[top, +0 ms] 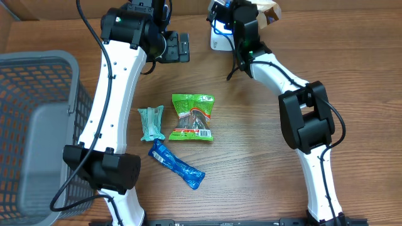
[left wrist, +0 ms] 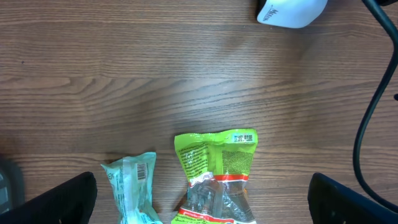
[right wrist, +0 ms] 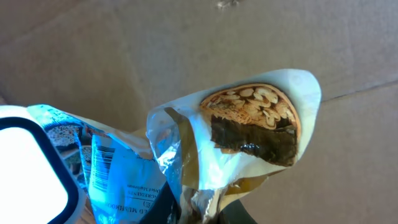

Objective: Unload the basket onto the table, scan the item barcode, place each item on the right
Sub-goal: 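Hold the nut bag's barcode up to the scanner with the right gripper, then move the nut bag right and set it down with the right gripper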

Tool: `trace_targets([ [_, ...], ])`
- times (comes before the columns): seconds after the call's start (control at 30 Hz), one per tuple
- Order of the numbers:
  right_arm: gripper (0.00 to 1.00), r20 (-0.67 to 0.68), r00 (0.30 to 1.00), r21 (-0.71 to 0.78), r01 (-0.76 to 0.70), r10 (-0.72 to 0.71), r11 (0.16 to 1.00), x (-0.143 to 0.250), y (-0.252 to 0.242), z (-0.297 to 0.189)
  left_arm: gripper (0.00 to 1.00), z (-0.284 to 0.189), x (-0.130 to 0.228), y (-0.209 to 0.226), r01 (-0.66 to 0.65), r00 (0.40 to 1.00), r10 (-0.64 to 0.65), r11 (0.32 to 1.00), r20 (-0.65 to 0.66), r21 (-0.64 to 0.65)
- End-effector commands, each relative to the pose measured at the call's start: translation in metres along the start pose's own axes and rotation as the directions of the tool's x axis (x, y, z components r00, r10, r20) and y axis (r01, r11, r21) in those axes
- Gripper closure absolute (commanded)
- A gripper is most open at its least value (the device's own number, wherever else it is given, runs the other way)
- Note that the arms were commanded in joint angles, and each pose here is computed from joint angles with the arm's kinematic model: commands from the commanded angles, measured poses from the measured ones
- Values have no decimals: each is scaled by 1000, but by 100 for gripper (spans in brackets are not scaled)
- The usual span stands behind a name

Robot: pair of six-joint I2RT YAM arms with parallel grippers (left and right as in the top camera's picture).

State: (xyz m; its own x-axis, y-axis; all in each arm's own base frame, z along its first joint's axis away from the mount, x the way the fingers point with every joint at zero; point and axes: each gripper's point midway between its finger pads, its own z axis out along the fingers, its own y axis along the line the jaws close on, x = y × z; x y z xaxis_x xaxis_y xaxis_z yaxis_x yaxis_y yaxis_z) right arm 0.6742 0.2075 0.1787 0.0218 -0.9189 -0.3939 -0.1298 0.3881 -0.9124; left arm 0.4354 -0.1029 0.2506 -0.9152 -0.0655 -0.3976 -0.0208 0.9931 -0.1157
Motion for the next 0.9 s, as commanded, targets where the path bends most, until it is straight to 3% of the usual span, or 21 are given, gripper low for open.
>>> trace_targets([
  [0.0,96,26,1000,-27,18,-17,999,-7,4,1,1,-14,-6,0,-17,999,17,1000,41,3],
  [0.13,96,-13,1000,-29,23,-23,999,1,5,1,0,-14,-6,0,-17,999,17,1000,41,3],
  [0.43,96,-6,1000,-29,30,-30,999,-21,15,-7,0,-14,-6,0,-18,999,18,1000,41,3],
  [0.6,96,-33,999,-37,19,-20,999,-25,-4,-16,0,-14,-6,0,-17,999,17,1000,41,3],
  [0.73,96,-78,991,-92,-119,112,989,-31,-37,-40,0,-14,-6,0,-17,999,17,1000,41,3],
  [0.87,96,-166,920,-233,-388,356,892,-41,-65,-92,0,-14,-6,0,-18,999,18,1000,41,3],
])
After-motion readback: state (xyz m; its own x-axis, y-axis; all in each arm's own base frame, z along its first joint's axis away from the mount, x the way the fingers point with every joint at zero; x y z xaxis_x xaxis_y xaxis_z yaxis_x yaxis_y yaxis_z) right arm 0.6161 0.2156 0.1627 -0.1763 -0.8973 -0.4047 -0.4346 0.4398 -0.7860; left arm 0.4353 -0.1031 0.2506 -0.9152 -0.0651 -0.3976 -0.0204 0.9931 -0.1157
